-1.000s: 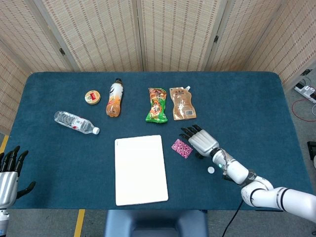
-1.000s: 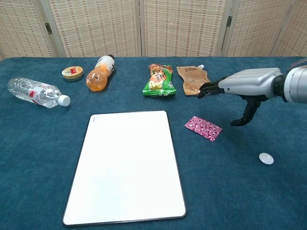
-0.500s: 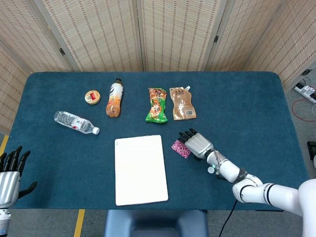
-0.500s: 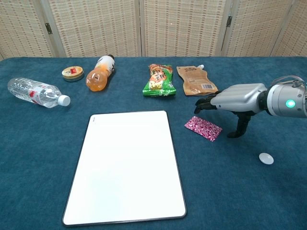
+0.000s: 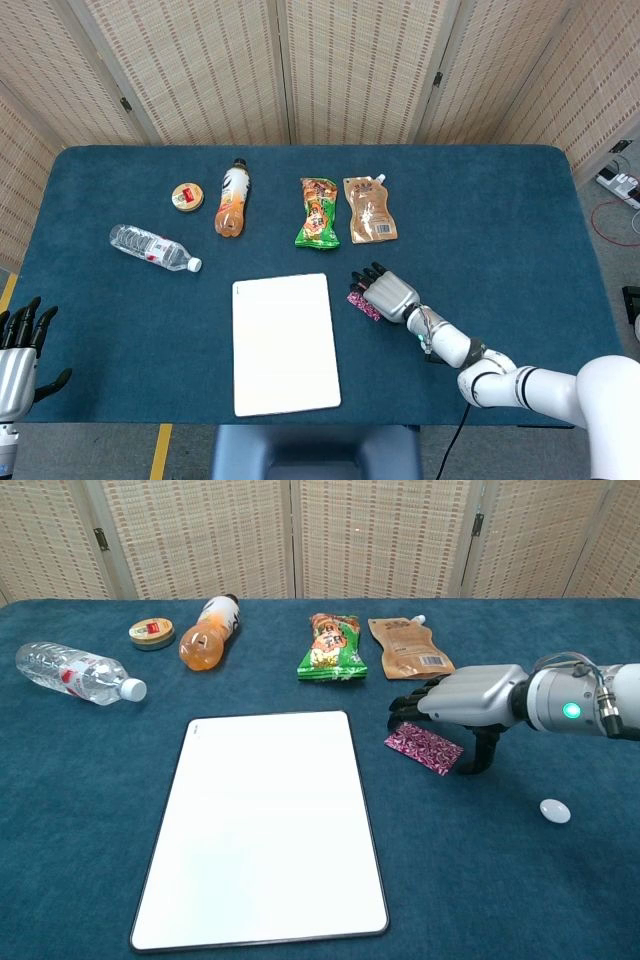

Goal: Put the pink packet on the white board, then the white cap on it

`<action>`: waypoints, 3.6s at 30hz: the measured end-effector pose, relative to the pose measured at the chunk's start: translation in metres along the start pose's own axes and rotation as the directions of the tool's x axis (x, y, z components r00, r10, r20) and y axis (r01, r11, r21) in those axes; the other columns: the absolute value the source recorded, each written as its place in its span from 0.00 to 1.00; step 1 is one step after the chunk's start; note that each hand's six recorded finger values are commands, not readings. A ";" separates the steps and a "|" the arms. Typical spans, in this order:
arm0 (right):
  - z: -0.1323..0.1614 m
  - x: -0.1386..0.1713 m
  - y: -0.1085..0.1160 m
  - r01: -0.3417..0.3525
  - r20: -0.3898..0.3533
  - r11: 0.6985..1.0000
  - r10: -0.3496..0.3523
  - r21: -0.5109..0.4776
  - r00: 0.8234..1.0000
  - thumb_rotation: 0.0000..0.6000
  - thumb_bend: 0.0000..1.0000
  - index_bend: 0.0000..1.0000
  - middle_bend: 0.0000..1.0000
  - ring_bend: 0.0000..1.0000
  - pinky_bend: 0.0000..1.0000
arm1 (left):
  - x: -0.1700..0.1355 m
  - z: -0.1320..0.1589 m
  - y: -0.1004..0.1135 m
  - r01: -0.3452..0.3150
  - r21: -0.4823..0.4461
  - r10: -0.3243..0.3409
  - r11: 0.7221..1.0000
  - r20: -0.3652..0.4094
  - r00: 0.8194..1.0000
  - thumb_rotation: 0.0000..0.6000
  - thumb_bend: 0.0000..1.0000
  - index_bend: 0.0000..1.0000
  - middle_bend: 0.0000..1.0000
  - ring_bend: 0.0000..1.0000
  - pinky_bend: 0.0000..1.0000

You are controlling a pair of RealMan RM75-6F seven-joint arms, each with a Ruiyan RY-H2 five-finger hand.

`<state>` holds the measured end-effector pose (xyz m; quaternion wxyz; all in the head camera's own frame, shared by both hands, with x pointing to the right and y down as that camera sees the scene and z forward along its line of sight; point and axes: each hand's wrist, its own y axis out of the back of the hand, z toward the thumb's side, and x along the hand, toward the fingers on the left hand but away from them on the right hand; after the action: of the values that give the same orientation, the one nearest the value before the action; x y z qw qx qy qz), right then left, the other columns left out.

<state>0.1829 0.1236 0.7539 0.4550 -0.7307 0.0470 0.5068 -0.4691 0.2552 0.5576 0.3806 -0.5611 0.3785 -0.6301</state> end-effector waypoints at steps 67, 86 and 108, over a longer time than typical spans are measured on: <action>-0.002 -0.002 0.002 0.046 0.036 0.999 -0.045 -0.026 0.998 1.00 0.33 0.25 0.01 0.00 0.00 | 0.001 -0.002 -0.004 0.010 0.006 -0.010 1.000 0.001 1.000 1.00 0.23 0.13 0.03 0.10 0.00; 0.072 -0.006 0.055 0.157 -0.157 0.988 -0.154 0.006 0.975 1.00 0.33 0.25 0.01 0.00 0.00 | 0.002 0.002 0.001 0.004 0.014 -0.004 1.000 0.013 1.000 1.00 0.23 0.13 0.03 0.10 0.00; 0.097 0.000 0.069 0.197 -0.193 0.980 -0.190 0.013 0.962 1.00 0.33 0.00 0.00 0.00 0.00 | 0.000 -0.002 0.000 0.002 0.002 -0.002 1.000 0.012 1.000 1.00 0.23 0.13 0.03 0.10 0.00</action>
<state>0.0785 0.1522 0.7039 0.5074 -0.7697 0.0269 0.3866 -0.4715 0.2551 0.5571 0.3829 -0.5648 0.3752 -0.6274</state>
